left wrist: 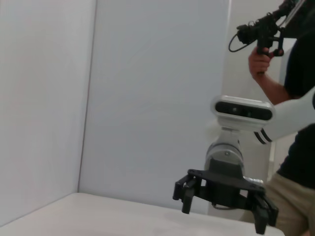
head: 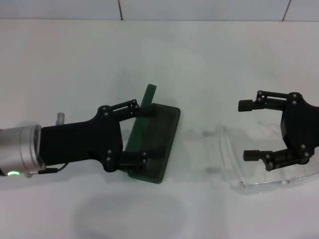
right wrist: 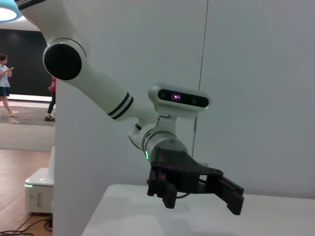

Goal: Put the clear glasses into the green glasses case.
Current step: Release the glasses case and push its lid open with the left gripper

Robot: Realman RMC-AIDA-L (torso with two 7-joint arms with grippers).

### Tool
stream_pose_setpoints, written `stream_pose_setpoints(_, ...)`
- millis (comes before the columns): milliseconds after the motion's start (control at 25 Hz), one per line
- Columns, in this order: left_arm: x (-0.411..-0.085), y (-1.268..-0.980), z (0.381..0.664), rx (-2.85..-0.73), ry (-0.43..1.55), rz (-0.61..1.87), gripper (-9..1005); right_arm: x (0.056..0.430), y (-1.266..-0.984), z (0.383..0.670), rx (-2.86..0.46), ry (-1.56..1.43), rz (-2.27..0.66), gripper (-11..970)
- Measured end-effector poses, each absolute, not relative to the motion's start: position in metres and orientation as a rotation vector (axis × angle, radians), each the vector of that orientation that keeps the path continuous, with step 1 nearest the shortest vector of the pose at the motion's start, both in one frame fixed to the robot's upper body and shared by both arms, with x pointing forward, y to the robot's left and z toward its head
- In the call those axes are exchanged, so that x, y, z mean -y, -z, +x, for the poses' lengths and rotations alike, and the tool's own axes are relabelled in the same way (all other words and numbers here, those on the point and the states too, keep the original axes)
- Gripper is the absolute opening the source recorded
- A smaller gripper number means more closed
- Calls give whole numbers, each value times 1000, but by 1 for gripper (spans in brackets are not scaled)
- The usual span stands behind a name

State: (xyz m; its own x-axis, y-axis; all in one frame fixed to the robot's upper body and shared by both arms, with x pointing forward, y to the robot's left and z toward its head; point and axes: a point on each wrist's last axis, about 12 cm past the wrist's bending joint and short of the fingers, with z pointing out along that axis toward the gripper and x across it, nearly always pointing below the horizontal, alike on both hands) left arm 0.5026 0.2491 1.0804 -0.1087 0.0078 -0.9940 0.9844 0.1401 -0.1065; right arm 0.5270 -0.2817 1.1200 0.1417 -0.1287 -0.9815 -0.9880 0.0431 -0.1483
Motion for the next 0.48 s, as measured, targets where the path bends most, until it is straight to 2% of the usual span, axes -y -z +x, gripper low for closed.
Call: stream_pose_setpoints(480, -256, -1108, 534, -1604, 1285, 927, 864, 294, -1118, 519, -1215, -945, -1311, 882)
